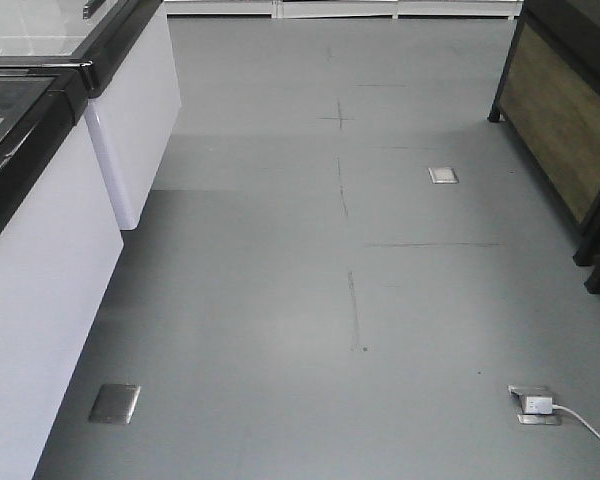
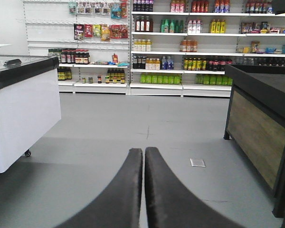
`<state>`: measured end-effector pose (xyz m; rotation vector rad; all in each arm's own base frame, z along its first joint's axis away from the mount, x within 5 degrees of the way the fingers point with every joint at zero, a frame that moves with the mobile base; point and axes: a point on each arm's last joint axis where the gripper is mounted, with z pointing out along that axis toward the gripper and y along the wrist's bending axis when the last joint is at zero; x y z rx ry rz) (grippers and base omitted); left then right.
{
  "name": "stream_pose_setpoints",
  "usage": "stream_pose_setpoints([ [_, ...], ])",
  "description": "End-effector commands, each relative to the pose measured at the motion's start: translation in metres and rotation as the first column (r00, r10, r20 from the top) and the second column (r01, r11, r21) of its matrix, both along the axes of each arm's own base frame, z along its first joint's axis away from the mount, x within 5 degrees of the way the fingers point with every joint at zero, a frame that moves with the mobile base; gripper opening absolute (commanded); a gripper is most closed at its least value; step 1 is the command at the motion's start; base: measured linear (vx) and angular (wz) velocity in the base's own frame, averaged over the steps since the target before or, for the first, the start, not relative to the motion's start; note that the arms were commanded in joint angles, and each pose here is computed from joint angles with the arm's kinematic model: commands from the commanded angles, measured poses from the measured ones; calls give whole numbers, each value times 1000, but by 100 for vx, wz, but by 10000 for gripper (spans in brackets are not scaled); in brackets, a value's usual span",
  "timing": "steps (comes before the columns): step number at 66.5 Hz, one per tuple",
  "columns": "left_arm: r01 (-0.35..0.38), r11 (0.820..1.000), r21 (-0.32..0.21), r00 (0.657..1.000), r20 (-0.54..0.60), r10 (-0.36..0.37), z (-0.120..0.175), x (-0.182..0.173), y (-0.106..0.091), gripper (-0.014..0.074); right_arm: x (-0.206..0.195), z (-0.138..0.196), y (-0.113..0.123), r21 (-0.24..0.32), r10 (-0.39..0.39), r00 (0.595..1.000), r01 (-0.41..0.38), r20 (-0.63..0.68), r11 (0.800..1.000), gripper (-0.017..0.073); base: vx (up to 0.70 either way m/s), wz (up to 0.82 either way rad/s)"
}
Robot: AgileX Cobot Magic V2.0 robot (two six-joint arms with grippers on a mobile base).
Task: Left arm holds basket, right arm returns cookies
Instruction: 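Lower the left gripper and grasp the light-blue basket handle, then lift the basket with the left gripper and hold it in front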
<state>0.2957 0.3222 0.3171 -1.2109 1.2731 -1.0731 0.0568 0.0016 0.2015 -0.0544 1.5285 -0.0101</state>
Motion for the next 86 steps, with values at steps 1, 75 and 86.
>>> stream_pose_setpoints([
  [1,17,998,60,992,124,-25,37,-5,-9,-10,-2,7,1,-5,6,996,-6,87,1000,-8,0,0],
  [75,587,728,355,725,172,-667,92,6,-287,-8,-2,7,1,-5,6,996,-5,86,1000,-8,0,0],
  [86,687,630,362,636,119,-763,56,-19,-332,-8,-2,7,1,-5,6,996,-5,86,1000,-8,0,0],
])
